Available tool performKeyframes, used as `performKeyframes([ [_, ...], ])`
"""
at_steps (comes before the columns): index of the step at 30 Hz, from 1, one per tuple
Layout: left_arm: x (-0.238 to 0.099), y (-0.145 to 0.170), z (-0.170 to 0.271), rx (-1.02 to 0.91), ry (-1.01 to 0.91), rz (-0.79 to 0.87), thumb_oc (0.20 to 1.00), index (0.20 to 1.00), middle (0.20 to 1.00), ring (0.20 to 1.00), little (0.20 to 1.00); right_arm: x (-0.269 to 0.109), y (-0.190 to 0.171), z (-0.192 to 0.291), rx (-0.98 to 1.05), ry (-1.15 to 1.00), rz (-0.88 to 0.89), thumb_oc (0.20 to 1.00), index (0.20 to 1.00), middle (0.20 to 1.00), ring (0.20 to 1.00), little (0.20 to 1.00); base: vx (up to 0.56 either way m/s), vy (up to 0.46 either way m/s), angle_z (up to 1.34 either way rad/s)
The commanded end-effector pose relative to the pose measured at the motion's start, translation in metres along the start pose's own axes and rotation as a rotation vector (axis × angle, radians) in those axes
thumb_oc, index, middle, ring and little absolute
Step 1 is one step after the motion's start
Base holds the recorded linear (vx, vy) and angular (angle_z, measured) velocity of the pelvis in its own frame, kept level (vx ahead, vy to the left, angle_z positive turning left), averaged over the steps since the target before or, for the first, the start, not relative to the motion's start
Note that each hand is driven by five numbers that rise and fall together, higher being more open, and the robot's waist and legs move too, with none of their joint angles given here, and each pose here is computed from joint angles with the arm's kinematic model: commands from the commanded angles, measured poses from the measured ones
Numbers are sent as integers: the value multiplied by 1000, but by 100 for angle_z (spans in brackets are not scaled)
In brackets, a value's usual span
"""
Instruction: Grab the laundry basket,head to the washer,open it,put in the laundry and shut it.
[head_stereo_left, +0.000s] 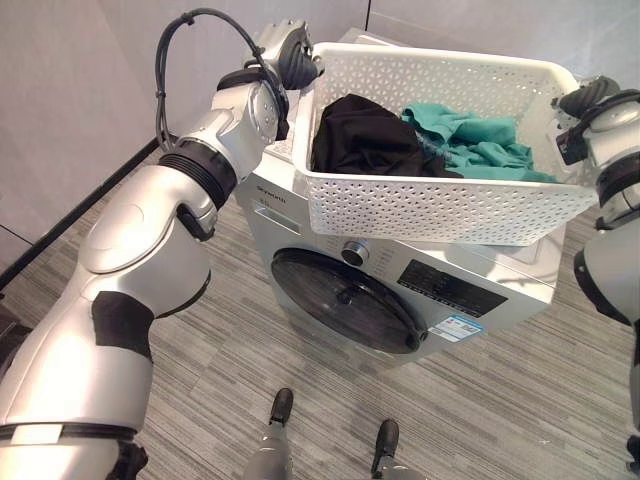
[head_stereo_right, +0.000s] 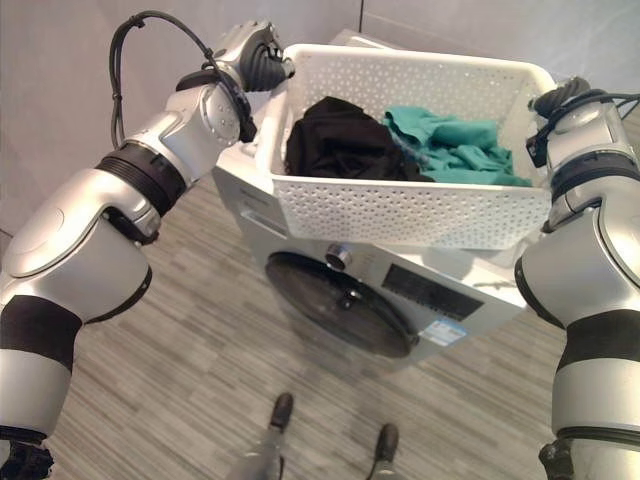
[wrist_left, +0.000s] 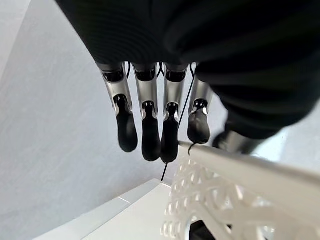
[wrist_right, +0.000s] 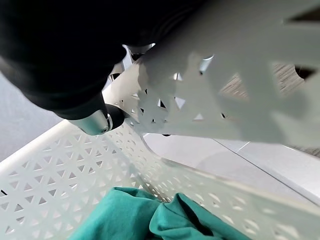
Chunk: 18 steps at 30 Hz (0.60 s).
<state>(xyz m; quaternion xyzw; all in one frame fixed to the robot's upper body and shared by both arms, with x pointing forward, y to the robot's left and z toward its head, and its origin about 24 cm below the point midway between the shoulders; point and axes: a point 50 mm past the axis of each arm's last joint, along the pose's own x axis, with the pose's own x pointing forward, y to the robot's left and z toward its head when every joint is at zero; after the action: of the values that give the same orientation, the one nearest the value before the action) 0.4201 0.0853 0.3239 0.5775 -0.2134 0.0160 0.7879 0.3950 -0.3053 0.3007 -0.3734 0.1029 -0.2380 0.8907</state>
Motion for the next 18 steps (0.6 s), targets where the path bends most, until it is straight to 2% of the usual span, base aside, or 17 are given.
performKeyframes([
  [1,2,42,133,-74,-402,108,1000,1000,1000,1000,1000,-23,-31,81,191,-267,-53,1000,1000,1000,1000,1000,0,0,0],
  [12,1,41,133,-84,-414,122,1000,1000,1000,1000,1000,-20,-29,74,202,-255,-56,1000,1000,1000,1000,1000,3,-3,0],
  [18,3,52,128,-88,-402,178,1000,1000,1000,1000,1000,-19,-21,74,178,-252,-43,1000,1000,1000,1000,1000,0,0,0],
])
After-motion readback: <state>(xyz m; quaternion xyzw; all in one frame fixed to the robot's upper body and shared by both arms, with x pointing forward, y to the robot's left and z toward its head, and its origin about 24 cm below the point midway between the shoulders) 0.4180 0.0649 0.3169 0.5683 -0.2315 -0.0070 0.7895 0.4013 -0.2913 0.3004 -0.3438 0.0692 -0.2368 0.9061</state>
